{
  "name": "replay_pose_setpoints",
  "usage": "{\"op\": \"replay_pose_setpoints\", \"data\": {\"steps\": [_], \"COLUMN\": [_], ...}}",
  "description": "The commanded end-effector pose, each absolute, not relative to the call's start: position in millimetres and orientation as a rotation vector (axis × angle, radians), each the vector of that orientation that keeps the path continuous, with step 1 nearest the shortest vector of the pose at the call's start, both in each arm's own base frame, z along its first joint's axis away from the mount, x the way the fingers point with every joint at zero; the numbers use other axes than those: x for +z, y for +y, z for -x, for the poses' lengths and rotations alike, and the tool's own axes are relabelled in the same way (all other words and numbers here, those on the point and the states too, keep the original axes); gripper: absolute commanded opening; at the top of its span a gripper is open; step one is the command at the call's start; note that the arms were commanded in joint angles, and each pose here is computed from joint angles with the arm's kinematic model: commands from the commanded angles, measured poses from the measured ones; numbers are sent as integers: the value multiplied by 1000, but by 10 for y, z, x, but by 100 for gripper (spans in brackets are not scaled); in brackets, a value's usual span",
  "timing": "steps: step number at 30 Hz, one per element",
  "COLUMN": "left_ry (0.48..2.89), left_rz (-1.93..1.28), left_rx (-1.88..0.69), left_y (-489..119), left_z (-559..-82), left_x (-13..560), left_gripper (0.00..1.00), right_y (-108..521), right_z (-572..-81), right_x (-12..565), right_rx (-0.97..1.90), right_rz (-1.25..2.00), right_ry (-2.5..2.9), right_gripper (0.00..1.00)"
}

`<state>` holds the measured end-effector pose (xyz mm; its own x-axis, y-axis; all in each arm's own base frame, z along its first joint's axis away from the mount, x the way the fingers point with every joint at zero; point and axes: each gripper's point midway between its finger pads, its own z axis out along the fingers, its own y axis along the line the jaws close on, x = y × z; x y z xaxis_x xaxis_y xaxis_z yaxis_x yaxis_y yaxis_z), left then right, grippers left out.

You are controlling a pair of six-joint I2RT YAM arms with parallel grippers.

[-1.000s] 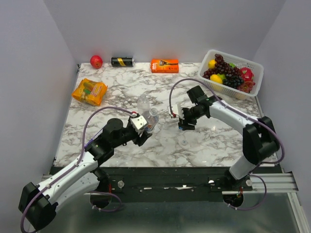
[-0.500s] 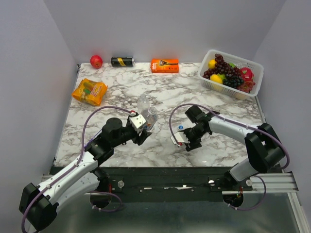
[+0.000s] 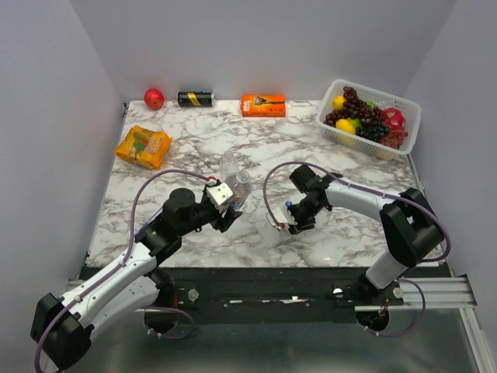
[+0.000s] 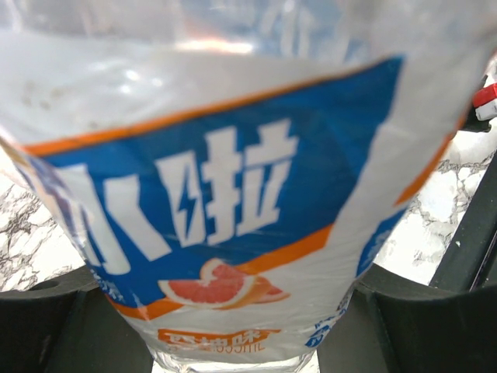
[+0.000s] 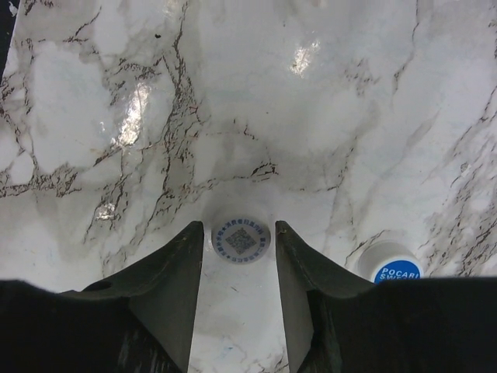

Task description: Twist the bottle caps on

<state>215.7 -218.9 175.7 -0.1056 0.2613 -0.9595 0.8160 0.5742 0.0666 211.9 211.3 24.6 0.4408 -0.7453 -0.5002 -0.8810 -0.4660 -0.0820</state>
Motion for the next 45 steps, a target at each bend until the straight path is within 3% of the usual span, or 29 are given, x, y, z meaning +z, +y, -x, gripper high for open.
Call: {"op": "replay_pose_setpoints", "data": {"steps": [1, 12, 18, 22, 26, 33, 39, 45], "left_ry": [1628, 1631, 1622, 1586, 1492, 1383, 1354, 1317], "left_rz": [-912, -913, -931, -994, -1170, -1434, -1503, -1525], "left_rx": [-627, -629, -630, -662, -706, -743, -766, -758], "left_y": [-2223, -2218, -2222, -2278, -2376, -2549, -2656, -2690], "left_z": [-2156, -2153, -2141, -2067, -1904, -1816, -1870, -1871], "left_x": [1812, 1779, 1770, 1708, 1501, 1277, 1332, 1412], "left_gripper": [0, 0, 0, 0, 0, 0, 0, 0], "right_y": [2146, 2094, 2107, 2119, 2246, 2413, 2666, 2757], "right_z": [-2098, -2130, -2182, -2142, -2026, -1888, -1812, -1666], "right_x": [251, 183, 289, 713, 1667, 2812, 3091, 2956], "right_rx": [595, 554, 513, 484, 508, 477, 470, 493], "right_rz": [2386, 2427, 2395, 2281, 2083, 1954, 2035, 2160], "right_ry": [1390, 1391, 1396, 1409, 1332, 1086, 928, 832], "right_gripper": [47, 46, 34, 29, 25, 24, 24, 24]}}
